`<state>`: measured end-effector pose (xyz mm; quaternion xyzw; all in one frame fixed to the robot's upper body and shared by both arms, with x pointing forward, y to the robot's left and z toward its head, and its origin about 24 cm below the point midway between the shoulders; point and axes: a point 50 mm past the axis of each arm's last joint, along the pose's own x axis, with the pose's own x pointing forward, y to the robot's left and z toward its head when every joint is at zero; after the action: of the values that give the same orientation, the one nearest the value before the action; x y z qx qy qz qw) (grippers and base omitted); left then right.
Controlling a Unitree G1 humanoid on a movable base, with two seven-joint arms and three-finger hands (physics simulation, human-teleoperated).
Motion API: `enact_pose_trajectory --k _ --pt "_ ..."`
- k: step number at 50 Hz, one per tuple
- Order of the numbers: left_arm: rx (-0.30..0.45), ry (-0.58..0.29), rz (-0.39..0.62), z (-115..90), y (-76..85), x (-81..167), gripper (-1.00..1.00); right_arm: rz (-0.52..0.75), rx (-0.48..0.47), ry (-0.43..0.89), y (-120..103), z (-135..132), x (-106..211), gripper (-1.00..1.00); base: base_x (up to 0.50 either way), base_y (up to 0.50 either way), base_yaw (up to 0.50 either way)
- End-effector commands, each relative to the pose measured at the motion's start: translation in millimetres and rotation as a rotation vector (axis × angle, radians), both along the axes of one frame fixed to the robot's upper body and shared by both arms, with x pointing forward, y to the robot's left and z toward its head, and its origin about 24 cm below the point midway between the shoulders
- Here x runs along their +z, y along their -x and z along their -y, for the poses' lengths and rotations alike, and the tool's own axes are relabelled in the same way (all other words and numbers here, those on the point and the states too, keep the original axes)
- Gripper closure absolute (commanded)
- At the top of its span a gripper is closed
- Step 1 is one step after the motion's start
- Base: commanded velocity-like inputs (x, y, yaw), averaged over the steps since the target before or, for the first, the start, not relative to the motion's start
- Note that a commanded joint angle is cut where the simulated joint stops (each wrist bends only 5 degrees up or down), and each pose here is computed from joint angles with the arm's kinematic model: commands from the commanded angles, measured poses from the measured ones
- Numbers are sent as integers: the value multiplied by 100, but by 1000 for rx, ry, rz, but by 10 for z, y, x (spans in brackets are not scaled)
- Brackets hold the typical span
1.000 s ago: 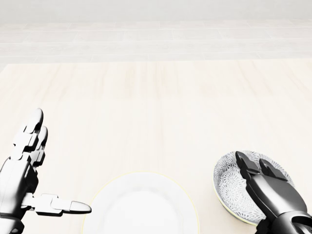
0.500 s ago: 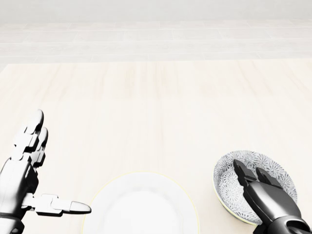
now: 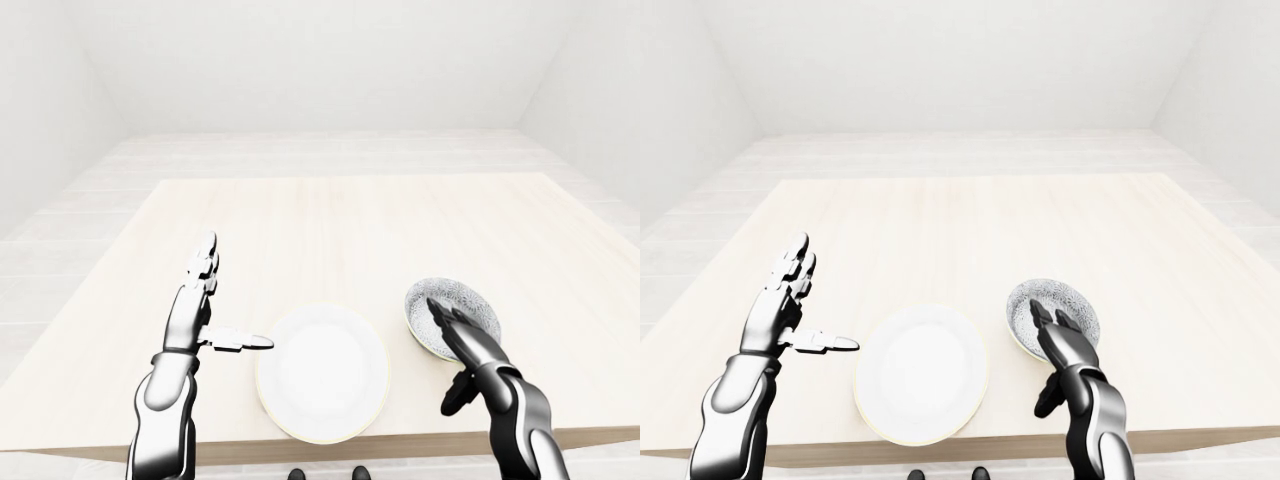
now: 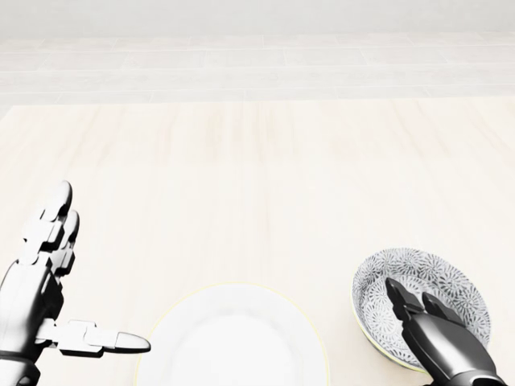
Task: Put the bowl on the plate.
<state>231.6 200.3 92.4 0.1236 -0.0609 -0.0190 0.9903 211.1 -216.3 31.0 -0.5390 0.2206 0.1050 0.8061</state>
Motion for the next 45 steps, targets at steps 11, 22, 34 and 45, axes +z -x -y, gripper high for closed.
enact_pose_trajectory --k 11,22,34,45 --pt "-6 -8 27 15 -16 64 -100 -21 -23 -15 66 50 -58 -49 0 0 0" --pt "-7 -8 42 18 -23 98 -100 -14 -19 -8 44 49 -34 -7 0 0 0" --pt "13 -9 46 -10 -16 102 -100 11 -18 15 13 60 4 35 0 0 0" --pt "18 -5 27 -19 -6 58 -100 19 -12 38 -17 58 26 64 0 0 0"
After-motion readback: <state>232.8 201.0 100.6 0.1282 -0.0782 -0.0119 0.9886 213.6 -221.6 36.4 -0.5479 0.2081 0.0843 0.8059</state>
